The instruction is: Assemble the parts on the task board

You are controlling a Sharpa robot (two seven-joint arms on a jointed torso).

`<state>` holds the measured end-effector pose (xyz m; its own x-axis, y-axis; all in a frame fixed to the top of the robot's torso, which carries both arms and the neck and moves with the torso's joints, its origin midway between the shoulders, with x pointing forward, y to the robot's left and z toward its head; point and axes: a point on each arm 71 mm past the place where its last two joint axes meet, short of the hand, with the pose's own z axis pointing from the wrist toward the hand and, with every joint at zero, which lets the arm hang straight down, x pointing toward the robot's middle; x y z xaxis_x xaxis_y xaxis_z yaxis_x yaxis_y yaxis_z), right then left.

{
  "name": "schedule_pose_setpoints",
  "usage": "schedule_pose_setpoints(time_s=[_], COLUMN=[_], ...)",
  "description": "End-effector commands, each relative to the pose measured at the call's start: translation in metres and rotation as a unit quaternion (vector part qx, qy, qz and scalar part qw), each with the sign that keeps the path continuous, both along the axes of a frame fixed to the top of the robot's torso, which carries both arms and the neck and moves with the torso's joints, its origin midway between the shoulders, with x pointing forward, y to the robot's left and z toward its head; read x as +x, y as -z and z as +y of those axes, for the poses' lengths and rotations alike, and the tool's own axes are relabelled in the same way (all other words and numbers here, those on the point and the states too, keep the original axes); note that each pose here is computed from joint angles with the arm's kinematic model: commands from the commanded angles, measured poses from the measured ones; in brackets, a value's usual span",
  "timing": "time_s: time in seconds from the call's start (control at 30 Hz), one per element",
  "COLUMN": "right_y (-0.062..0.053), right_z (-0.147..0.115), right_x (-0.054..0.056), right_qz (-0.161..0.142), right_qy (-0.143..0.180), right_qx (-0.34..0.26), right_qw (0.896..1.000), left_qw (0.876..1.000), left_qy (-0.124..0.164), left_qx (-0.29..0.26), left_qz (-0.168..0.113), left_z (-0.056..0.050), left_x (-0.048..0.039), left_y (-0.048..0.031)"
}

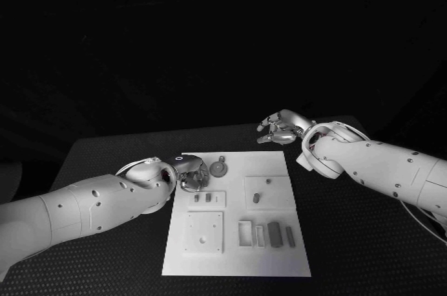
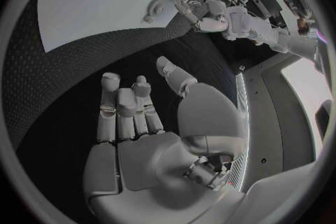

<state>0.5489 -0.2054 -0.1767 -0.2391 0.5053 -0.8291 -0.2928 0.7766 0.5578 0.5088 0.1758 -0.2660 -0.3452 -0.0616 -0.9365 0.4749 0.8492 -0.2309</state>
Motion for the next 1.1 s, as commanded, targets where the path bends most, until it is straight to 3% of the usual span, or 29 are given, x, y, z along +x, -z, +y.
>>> schedule_pose_setpoints(time_s=[0.03, 0.33, 0.47, 0.7, 0.8, 0.9, 1.1], right_y=[0.001, 0.001, 0.001, 0.001, 0.002, 0.005, 0.015], right_z=[0.001, -0.001, -0.004, -0.009, -0.010, -0.012, -0.014], right_x=[0.000, 0.000, -0.001, -0.007, -0.012, -0.019, -0.032], right_qz=[0.003, 0.002, 0.002, -0.008, -0.009, -0.010, -0.017], right_qy=[-0.006, -0.005, -0.005, -0.022, -0.034, -0.049, -0.078], right_qx=[-0.001, -0.002, -0.005, -0.025, -0.035, -0.054, -0.114], right_qw=[1.000, 1.000, 1.000, 0.999, 0.999, 0.997, 0.990], left_qw=[1.000, 1.000, 1.000, 0.994, 0.981, 0.958, 0.907], left_qy=[-0.001, -0.011, -0.022, -0.074, -0.113, -0.154, -0.183], left_qx=[-0.008, -0.005, -0.010, -0.086, -0.151, -0.231, -0.361], left_qz=[-0.008, -0.011, -0.012, 0.007, 0.036, 0.071, 0.118], left_z=[0.001, 0.011, 0.019, 0.037, 0.048, 0.058, 0.071], left_x=[0.0002, 0.0021, 0.0026, 0.0113, 0.0148, 0.0178, 0.0180], left_y=[-0.0018, -0.0024, -0.0042, -0.0220, -0.0298, -0.0381, -0.0516])
